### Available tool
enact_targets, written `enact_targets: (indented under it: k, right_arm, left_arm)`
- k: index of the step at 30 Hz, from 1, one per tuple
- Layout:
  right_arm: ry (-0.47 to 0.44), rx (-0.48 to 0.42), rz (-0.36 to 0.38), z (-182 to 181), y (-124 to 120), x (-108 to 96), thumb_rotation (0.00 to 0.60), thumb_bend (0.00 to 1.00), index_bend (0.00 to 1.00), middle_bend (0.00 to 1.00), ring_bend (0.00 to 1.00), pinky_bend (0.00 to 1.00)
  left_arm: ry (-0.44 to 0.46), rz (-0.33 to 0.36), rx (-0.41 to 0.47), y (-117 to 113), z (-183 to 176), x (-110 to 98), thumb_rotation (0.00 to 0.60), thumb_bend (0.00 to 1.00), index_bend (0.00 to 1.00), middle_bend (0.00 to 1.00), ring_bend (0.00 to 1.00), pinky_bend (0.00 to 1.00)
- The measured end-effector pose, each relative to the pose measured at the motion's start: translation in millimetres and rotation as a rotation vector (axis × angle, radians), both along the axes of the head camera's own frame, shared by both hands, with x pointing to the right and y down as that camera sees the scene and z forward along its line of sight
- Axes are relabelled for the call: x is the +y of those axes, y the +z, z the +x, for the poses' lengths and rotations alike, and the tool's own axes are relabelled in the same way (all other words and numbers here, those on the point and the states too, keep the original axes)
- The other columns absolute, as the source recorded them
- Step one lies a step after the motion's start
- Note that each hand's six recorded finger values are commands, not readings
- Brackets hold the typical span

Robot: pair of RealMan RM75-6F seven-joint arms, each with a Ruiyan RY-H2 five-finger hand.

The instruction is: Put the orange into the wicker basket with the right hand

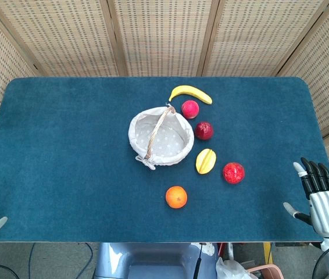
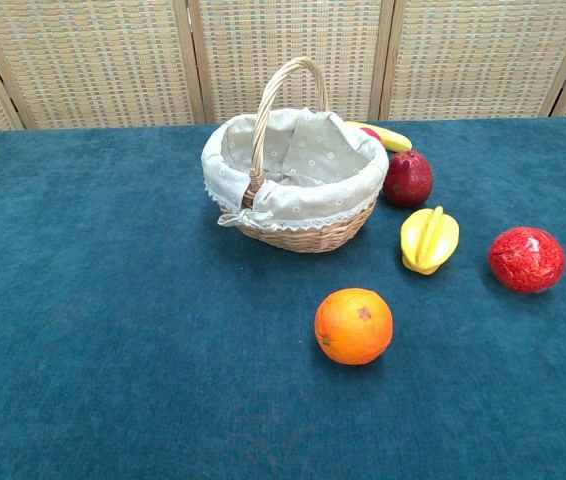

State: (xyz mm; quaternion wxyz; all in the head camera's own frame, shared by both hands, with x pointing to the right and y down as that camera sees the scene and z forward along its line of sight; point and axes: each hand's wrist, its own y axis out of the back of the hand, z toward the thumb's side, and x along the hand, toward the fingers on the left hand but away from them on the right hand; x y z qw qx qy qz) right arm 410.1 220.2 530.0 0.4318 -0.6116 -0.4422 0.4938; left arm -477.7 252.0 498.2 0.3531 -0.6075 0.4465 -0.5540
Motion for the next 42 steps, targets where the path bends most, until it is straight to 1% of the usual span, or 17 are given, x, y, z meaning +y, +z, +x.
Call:
enact_targets:
  k: [3, 7, 10, 13, 18, 23, 26, 29, 32, 35, 39, 41, 42]
  right_arm:
    - [-0.007, -0.002, -0.012, -1.1, 1.9, 0.6, 0.6, 0.0, 0.0, 0.0, 0.0, 0.0]
    - [-0.028, -0.024, -0.055, -4.0, 8.7, 1.4, 0.6, 0.0, 0.0, 0.0, 0.0, 0.0]
    - [-0.078, -0.062, -0.101, -15.3, 17.1, -1.4, 0.6, 0.0, 0.0, 0.0, 0.0, 0.0]
    - [-0.171, -0.1, -0.159, -37.1, 28.3, -6.4, 0.6, 0.0, 0.0, 0.0, 0.0, 0.0]
    - [-0.343, -0.146, -0.301, -85.9, 56.3, -16.7, 0.6, 0.0, 0.0, 0.0, 0.0, 0.0]
    - [-0.495, -0.128, -0.439, -140.6, 90.7, -23.5, 0.6, 0.0, 0.0, 0.0, 0.0, 0.0]
    - [-0.56, -0.108, -0.483, -174.7, 108.5, -26.5, 0.6, 0.0, 0.0, 0.0, 0.0, 0.0]
    - [-0.597, -0.083, -0.494, -200.9, 122.5, -28.8, 0.6, 0.0, 0.01, 0.0, 0.0, 0.02]
    - [-0.636, -0.064, -0.501, -225.0, 134.5, -26.3, 0.6, 0.0, 0.04, 0.0, 0.0, 0.08]
    - [-0.658, -0.069, -0.51, -244.6, 142.6, -24.1, 0.6, 0.0, 0.04, 0.01, 0.0, 0.14]
    - [-0.679, -0.096, -0.499, -267.3, 147.6, -23.2, 0.6, 0.0, 0.05, 0.06, 0.0, 0.24]
    - [-0.692, -0.102, -0.491, -277.3, 150.2, -23.3, 0.6, 0.0, 0.08, 0.09, 0.02, 0.3]
    - [-0.697, -0.1, -0.487, -280.8, 151.4, -23.7, 0.6, 0.0, 0.11, 0.13, 0.05, 0.33]
  left_arm:
    - [0.0, -0.002, 0.001, 1.0, -0.2, -0.5, 0.6, 0.0, 0.0, 0.0, 0.0, 0.0]
    - [-0.003, -0.005, 0.0, 3.0, -0.6, -1.8, 0.6, 0.0, 0.0, 0.0, 0.0, 0.0]
    - [-0.007, -0.004, -0.003, 3.6, -0.7, -3.2, 0.6, 0.0, 0.0, 0.0, 0.0, 0.0]
    - [-0.01, -0.005, -0.009, 5.1, -0.6, -4.7, 0.6, 0.0, 0.0, 0.0, 0.0, 0.0]
    - [-0.019, -0.015, -0.026, 10.6, -1.5, -8.5, 0.6, 0.0, 0.0, 0.0, 0.0, 0.0]
    - [-0.034, -0.032, -0.039, 17.6, -3.7, -12.6, 0.6, 0.0, 0.0, 0.0, 0.0, 0.0]
    - [-0.04, -0.044, -0.045, 21.8, -4.9, -14.9, 0.6, 0.0, 0.0, 0.0, 0.0, 0.0]
    - [-0.049, -0.059, -0.051, 26.4, -6.9, -17.1, 0.6, 0.0, 0.0, 0.0, 0.0, 0.0]
    - [-0.058, -0.067, -0.056, 29.7, -8.7, -19.8, 0.6, 0.0, 0.0, 0.0, 0.0, 0.0]
    - [-0.062, -0.072, -0.059, 31.2, -9.5, -21.1, 0.6, 0.0, 0.0, 0.0, 0.0, 0.0]
    - [-0.067, -0.073, -0.06, 31.9, -10.1, -22.4, 0.6, 0.0, 0.0, 0.0, 0.0, 0.0]
    - [-0.066, -0.073, -0.061, 31.9, -9.8, -22.6, 0.6, 0.0, 0.0, 0.0, 0.0, 0.0]
    - [-0.066, -0.073, -0.061, 32.0, -9.6, -22.4, 0.6, 0.0, 0.0, 0.0, 0.0, 0.0]
